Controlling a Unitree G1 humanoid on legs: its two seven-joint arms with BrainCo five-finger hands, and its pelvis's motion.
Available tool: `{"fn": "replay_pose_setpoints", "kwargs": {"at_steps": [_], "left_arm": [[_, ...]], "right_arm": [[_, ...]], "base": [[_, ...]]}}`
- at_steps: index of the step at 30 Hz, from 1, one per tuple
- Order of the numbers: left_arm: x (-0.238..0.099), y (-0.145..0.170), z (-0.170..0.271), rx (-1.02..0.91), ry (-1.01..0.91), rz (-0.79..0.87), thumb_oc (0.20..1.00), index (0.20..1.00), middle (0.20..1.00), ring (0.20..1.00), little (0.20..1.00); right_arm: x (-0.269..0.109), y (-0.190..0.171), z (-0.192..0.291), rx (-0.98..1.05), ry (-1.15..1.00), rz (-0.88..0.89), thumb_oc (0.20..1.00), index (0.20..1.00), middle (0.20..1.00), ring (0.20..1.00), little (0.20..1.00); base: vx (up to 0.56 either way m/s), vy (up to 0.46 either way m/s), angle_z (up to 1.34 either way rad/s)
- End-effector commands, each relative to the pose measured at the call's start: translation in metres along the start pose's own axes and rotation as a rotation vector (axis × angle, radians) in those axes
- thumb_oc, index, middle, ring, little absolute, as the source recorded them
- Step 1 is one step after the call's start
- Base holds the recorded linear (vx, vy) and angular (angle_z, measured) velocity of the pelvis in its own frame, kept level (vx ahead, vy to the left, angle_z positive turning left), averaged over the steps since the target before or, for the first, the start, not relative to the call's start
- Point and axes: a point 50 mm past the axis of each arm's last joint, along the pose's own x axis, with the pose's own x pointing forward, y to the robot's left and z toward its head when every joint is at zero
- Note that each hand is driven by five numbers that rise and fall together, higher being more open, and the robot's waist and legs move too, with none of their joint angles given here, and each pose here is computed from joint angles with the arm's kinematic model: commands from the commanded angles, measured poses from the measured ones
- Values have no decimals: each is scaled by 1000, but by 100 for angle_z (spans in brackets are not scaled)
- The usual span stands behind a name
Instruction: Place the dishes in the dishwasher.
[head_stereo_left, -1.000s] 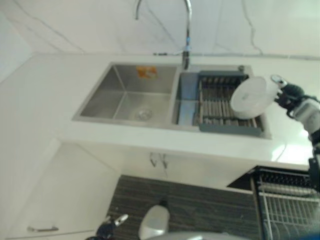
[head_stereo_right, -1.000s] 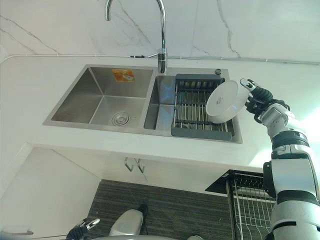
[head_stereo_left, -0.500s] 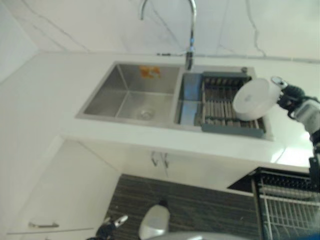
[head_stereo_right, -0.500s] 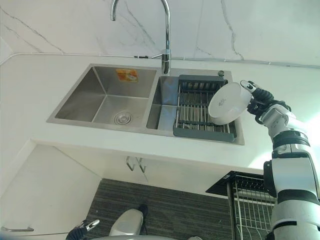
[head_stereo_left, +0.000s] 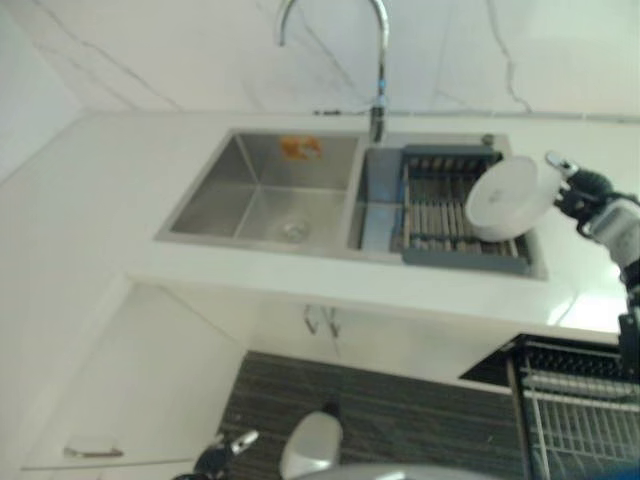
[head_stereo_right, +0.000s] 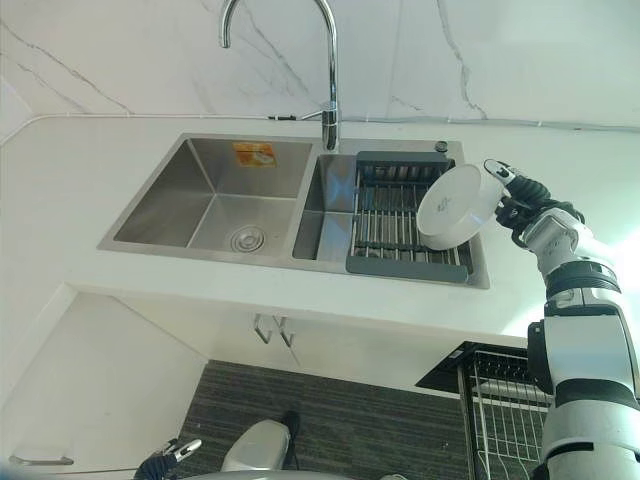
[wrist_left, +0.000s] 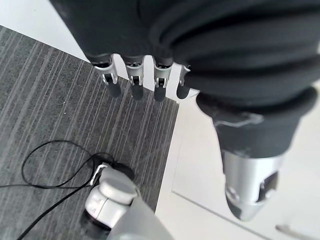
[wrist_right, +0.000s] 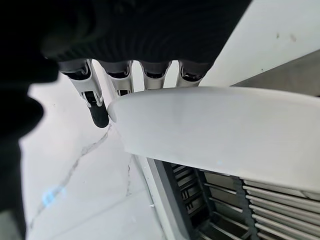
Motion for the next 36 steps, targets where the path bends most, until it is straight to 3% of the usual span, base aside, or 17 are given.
{"fn": "replay_pose_setpoints", "kwargs": {"at_steps": [1, 22, 36], "left_arm": [[0, 9, 5, 24, -20, 22, 1000, 1000, 1000, 1000, 1000], [1, 6, 4, 14, -17, 18, 1000, 1000, 1000, 1000, 1000], [1, 7, 4, 13, -16, 16, 1000, 1000, 1000, 1000, 1000]], "right_arm": [[1, 10, 25, 65, -112, 27, 1000, 1000, 1000, 1000, 1000], [0, 3, 21, 148, -126, -2, 1000, 1000, 1000, 1000, 1000], [0, 2, 2, 164, 0, 41, 1000, 1000, 1000, 1000, 1000]], "base": [[0, 0, 0], [-2, 0, -1], [-6, 0, -1]]}}
